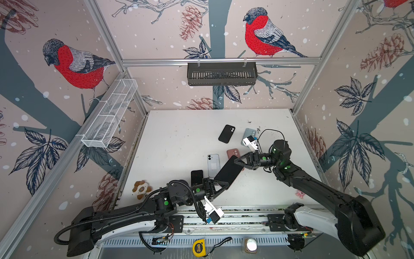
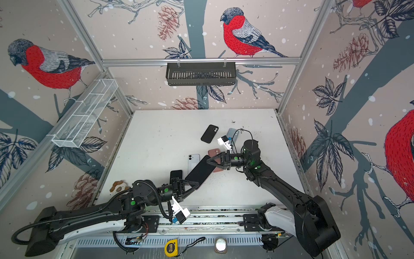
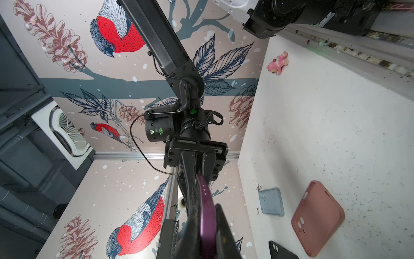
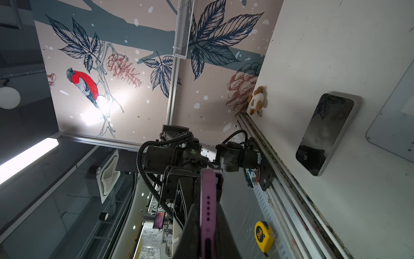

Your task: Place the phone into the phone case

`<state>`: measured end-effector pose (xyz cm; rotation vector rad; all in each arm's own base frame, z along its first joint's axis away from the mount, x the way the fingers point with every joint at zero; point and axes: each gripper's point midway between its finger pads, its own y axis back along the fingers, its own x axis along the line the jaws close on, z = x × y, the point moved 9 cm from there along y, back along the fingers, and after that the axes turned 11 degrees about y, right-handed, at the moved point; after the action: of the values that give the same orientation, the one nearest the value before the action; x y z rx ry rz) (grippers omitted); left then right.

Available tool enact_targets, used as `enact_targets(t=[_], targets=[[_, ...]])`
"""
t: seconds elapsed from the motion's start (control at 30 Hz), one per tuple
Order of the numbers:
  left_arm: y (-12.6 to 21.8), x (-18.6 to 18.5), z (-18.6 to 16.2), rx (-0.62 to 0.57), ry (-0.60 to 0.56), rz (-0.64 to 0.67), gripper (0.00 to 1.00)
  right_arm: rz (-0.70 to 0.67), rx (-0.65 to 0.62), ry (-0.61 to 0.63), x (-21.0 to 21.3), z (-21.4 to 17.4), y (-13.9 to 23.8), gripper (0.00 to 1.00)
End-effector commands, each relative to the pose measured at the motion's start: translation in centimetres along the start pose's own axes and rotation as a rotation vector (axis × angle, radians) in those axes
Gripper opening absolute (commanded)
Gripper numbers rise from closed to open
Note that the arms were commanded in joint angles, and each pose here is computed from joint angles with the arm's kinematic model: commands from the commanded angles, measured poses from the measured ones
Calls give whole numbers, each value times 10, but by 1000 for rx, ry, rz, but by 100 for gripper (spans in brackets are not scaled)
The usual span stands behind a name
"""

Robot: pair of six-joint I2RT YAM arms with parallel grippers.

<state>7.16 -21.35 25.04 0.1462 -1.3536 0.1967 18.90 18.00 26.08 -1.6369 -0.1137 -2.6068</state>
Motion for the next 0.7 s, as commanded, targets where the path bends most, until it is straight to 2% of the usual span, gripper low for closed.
enact_targets(t=[0.0, 0.07, 0.1, 0.13, 0.17, 0.23, 0.3, 0.37, 0.43, 0.5, 0.6, 0.67], targets=[[0, 18, 3, -5, 34, 92, 22, 39, 5, 125, 11, 3, 0, 8], [-1, 20, 2, 2, 71, 101, 48, 39, -2, 134, 12, 5, 2, 7], [-1, 21, 2, 5, 95, 97, 54, 37, -8, 138, 13, 6, 3, 6], [-1, 20, 2, 10, 119, 85, 87, 30, -18, 139, 13, 8, 5, 5], [0, 21, 2, 10, 163, 83, 98, 22, -31, 141, 14, 10, 8, 5], [3, 28, 4, -4, 334, 109, 98, -2, -82, 158, 16, 16, 16, 4], [7, 51, 4, -8, 629, 203, 98, -60, -146, 177, 16, 23, 28, 3], [10, 79, -2, 59, 962, 320, 98, -199, -218, 211, 15, 32, 43, 2], [8, 96, -11, 165, 1181, 412, 98, -383, -292, 253, 15, 40, 57, 2], [2, 106, -10, 188, 1314, 390, 98, -499, -354, 304, 20, 44, 66, 2], [-13, 111, -11, 156, 1507, 290, 96, -542, -485, 384, 34, 47, 76, 1], [-21, 113, -19, 119, 1638, 214, 82, -491, -582, 479, 50, 46, 80, 1]])
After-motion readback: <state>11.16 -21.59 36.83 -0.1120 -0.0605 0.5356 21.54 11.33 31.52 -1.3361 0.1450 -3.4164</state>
